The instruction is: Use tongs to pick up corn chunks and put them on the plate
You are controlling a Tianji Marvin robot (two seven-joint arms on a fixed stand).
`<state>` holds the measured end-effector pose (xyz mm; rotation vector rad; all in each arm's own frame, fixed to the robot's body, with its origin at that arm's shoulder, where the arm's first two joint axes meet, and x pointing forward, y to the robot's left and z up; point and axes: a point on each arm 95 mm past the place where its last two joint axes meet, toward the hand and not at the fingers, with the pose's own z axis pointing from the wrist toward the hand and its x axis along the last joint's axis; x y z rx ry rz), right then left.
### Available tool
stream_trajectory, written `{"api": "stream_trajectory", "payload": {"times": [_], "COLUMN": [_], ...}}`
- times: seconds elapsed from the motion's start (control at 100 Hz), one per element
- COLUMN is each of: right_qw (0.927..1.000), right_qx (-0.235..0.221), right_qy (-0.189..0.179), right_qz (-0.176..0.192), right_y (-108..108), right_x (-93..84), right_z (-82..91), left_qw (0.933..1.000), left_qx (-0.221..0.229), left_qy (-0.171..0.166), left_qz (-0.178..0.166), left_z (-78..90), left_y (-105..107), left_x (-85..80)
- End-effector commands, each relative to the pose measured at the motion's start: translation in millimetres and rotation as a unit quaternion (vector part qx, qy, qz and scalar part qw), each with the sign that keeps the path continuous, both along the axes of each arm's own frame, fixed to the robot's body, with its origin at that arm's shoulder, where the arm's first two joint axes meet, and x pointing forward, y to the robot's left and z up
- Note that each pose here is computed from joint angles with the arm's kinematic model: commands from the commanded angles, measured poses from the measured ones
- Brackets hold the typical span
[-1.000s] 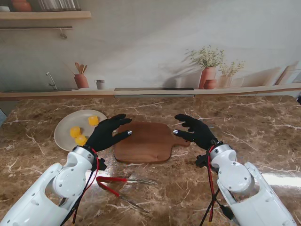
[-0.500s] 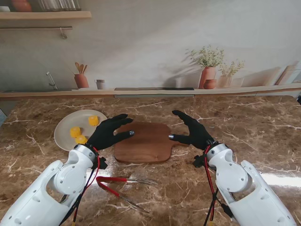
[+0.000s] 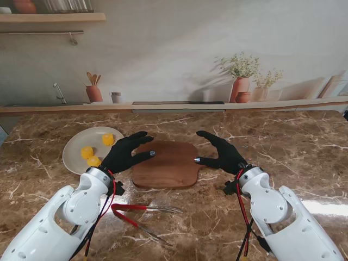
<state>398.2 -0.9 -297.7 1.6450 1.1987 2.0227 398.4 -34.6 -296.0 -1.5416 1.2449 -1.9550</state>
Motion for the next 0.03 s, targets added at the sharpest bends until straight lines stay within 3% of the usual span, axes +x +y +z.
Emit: {"api": "stream_trajectory", "payload": {"times": [0.0,0.02], "right_qw": [0.9999,0.9999], "right_qx": [-0.001,-0.002], "right_qy": [0.012,0.012], "right_qz": [0.002,0.002], "right_y": [0.3,0.4], "right_x": [-3.2,-3.4], "right_z": [-4.4,-4.5], "left_qw": [1.0,1.0], "left_qx": [-0.002,-0.002], "left_qy": [0.004,0.004], "left_qz": [-0.001,-0.001], "left_z": [-3.0,-3.1], "left_y": [-1.5,-1.4], "left_x": [-1.1,-1.2]}}
